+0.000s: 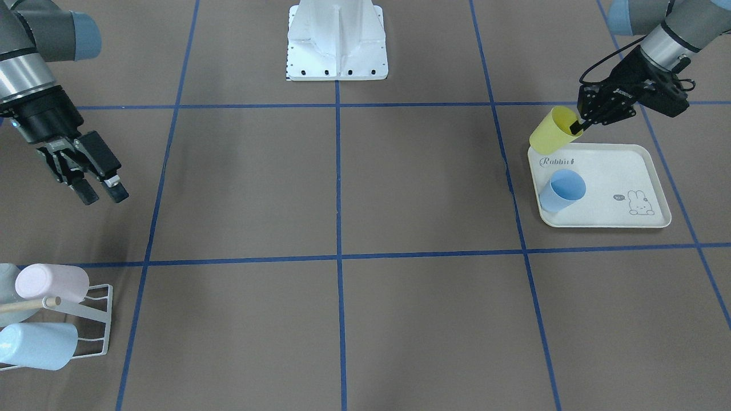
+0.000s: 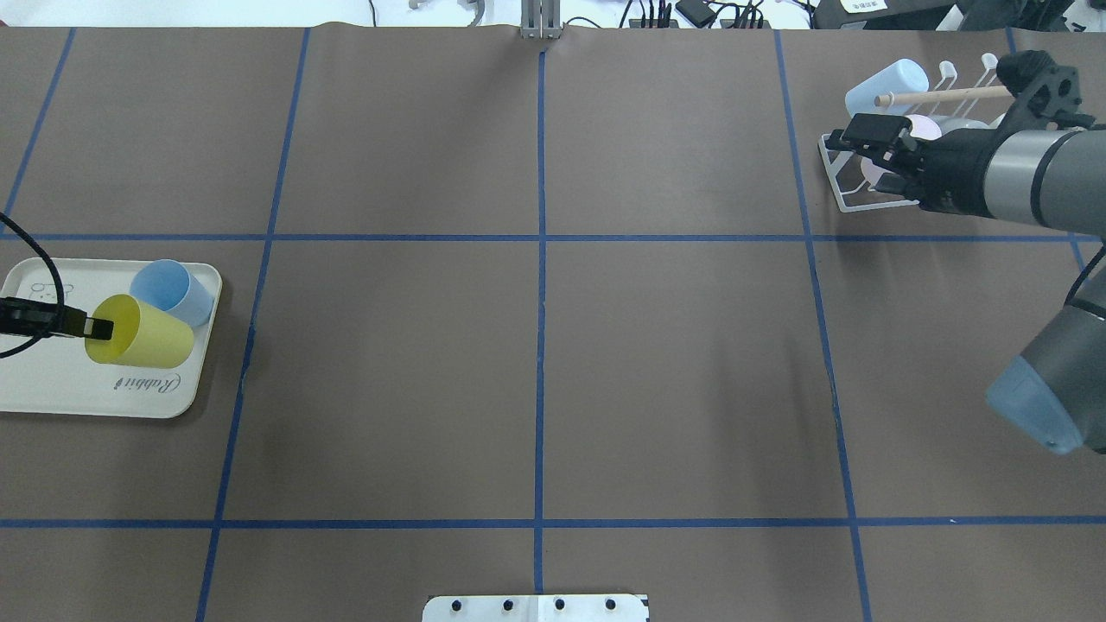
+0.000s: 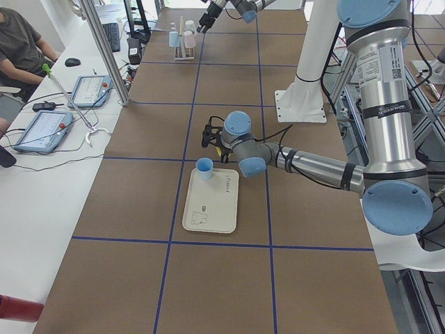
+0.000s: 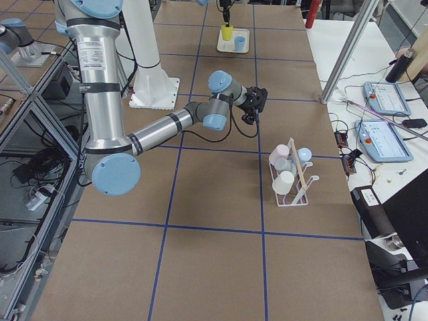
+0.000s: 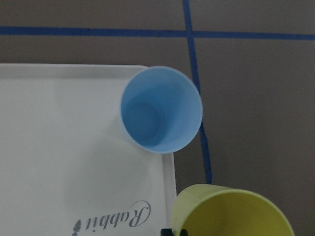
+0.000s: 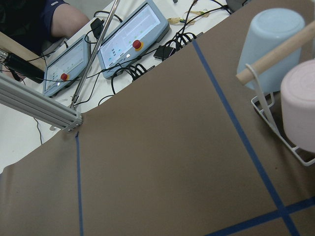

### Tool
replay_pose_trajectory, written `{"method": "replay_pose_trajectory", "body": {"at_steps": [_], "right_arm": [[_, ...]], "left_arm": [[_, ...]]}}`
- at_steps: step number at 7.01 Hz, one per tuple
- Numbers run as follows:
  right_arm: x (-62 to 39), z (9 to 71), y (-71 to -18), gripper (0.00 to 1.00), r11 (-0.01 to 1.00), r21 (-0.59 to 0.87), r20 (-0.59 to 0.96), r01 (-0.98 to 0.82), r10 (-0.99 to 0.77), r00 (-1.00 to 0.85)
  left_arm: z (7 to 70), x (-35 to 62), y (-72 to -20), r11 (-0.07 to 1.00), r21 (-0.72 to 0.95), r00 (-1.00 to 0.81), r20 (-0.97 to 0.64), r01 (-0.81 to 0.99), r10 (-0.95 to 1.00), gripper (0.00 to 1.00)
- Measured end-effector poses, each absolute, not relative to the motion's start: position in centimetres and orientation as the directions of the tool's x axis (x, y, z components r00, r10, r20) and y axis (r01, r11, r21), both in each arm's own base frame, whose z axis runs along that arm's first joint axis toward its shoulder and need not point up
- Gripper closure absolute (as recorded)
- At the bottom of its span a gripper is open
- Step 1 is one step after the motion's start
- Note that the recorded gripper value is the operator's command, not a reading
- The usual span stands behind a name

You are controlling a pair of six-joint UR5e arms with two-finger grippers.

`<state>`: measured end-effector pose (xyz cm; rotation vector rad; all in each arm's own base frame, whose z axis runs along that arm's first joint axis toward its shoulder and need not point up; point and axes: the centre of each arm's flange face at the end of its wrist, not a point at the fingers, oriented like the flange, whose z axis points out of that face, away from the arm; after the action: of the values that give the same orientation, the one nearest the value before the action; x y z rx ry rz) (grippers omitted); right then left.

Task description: Transfer IKEA cup to right arm and place on rack

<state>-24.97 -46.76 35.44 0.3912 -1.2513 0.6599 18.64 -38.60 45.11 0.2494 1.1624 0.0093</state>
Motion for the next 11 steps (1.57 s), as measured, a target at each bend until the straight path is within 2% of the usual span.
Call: {"method": "replay_pose_trajectory", "body": {"at_steps": [3, 7, 11], "right_arm": [[-28.8, 33.1, -43.8, 0.00, 0.739, -0.273, 0.953, -0.616, 0.296, -0.067], [-29.8, 29.1, -41.2, 0.00, 0.702, -0.596, 0.793, -0.391, 0.435, -0.426], [-30.5, 26.4, -40.6, 0.00, 0.646, -0.742, 0.613, -0.178, 0.548, -0.569]], "left_arm": [[35.2, 22.5, -42.3, 0.976, 0.022, 0.214, -0.976, 0.219, -0.026, 1.00], [20.3, 32.2, -45.9, 0.960, -0.225, -0.086, -0.973, 0.169, -0.213, 1.00], [18.8, 39.7, -44.6, 0.922, -0.370, -0.523, -0.812, 0.117, -0.260, 1.00]]}}
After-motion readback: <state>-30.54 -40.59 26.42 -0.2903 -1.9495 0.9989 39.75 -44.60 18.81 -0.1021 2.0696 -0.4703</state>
